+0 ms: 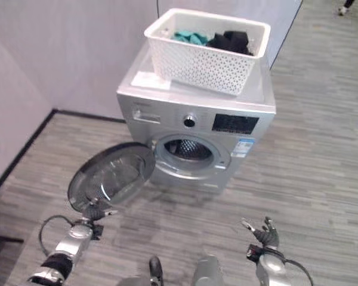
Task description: Grab the laundry basket,head to the washer,open it,put in the laundry and shut it.
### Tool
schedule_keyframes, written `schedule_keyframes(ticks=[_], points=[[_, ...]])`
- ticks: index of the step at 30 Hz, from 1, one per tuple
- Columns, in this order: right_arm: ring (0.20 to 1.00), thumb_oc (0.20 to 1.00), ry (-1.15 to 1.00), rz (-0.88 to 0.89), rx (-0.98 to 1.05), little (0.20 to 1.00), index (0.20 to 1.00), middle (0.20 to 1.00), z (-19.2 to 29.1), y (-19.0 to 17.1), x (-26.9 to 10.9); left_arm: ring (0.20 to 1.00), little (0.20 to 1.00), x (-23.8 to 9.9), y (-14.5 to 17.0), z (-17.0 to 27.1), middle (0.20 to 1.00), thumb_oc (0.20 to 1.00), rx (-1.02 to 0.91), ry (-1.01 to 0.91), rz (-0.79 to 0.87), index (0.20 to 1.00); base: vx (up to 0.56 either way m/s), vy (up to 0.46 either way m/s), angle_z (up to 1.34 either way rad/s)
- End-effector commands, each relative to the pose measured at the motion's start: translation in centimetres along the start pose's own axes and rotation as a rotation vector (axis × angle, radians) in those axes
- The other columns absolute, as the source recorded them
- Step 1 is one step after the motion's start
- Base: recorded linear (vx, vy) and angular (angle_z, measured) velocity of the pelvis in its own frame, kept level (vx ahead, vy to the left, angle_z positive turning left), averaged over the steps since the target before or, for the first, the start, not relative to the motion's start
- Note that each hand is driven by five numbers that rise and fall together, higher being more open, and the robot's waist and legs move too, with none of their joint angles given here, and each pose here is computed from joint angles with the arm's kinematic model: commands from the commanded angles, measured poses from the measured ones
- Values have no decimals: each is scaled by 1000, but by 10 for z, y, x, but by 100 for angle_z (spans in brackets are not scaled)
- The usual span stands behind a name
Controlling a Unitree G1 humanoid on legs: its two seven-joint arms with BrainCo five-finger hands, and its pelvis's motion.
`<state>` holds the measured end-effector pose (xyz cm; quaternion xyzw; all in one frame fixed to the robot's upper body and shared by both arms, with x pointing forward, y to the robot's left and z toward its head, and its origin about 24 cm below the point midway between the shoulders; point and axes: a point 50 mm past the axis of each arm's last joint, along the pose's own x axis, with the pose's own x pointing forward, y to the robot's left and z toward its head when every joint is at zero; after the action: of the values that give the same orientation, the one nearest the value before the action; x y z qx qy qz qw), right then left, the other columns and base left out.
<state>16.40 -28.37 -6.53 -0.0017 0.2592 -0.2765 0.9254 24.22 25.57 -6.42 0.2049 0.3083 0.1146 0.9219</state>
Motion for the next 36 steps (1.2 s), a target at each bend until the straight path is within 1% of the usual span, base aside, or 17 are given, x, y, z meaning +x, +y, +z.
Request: schedule_keyframes(ticks=[1,2,6,8,13,14,16,17,18,21,22,23,25,28,33,35,36], points=[[1000,1000,-113,-101,99,1000,1000,1000,33,-11,15,1000,1000,1,7,21,1000,1000,-43,-108,20,1000,336,-117,0],[1000,1000,-154,-162,134,1000,1000,1000,42,-20,15,1000,1000,0,6,25,1000,1000,-58,-134,18,1000,305,-103,23],[1000,1000,-210,-272,137,1000,1000,1000,52,-41,11,1000,1000,0,-8,28,1000,1000,-71,-140,-15,1000,318,-173,106],[1000,1000,-219,-272,132,1000,1000,1000,54,-42,11,1000,1000,-1,-15,21,1000,1000,-79,-111,-33,1000,223,-167,121],[1000,1000,-301,-281,96,1000,1000,1000,73,-50,8,1000,1000,-5,-24,6,1000,1000,-94,-55,-67,1000,138,-144,19],[1000,1000,-328,-299,70,1000,1000,1000,79,-54,7,1000,1000,-5,-24,5,1000,1000,-94,-53,-67,1000,94,-160,27],[1000,1000,-390,-392,46,1000,1000,1000,93,-67,5,1000,1000,-5,-26,2,1000,1000,-94,-37,-68,1000,73,-114,-11],[1000,1000,-390,-394,45,1000,1000,1000,94,-67,5,1000,1000,-5,-27,3,1000,1000,-94,-38,-69,1000,60,-60,-51],[1000,1000,-396,-440,46,1000,1000,1000,97,-74,6,1000,1000,-5,-28,2,1000,1000,-90,-35,-70,1000,81,-71,-66],[1000,1000,-391,-651,-10,1000,1000,1000,109,-100,9,1000,1000,-5,-27,3,1000,1000,-95,-39,-69,1000,58,-63,-20],[1000,1000,-392,-751,-17,1000,1000,1000,113,-112,8,1000,1000,-5,-26,3,1000,1000,-90,-37,-61,1000,7,-21,-25],[1000,1000,-392,-755,-17,1000,1000,1000,114,-112,8,1000,1000,-4,-27,4,1000,1000,-90,-39,-63,1000,1,-10,-19],[1000,1000,-358,-861,-9,1000,1000,1000,110,-127,6,1000,1000,-4,-26,4,1000,1000,-84,-33,-56,1000,-5,-9,-9],[1000,1000,-336,-963,-13,1000,1000,1000,109,-142,2,1000,1000,-4,-29,3,1000,1000,-85,-24,-62,1000,-1,-2,1],[1000,1000,-373,-1002,-49,1000,1000,1000,119,-149,-3,1000,1000,-4,-30,2,1000,1000,-80,-23,-62,1000,-31,18,-3],[1000,1000,-439,-1009,-76,1000,1000,1000,134,-151,-6,1000,1000,-4,-29,1,1000,1000,-77,-21,-55,1000,-28,27,-12],[1000,1000,-522,-1010,-130,1000,1000,1000,150,-150,-12,1000,1000,-3,-27,0,1000,1000,-70,-20,-44,1000,-31,20,-19]])
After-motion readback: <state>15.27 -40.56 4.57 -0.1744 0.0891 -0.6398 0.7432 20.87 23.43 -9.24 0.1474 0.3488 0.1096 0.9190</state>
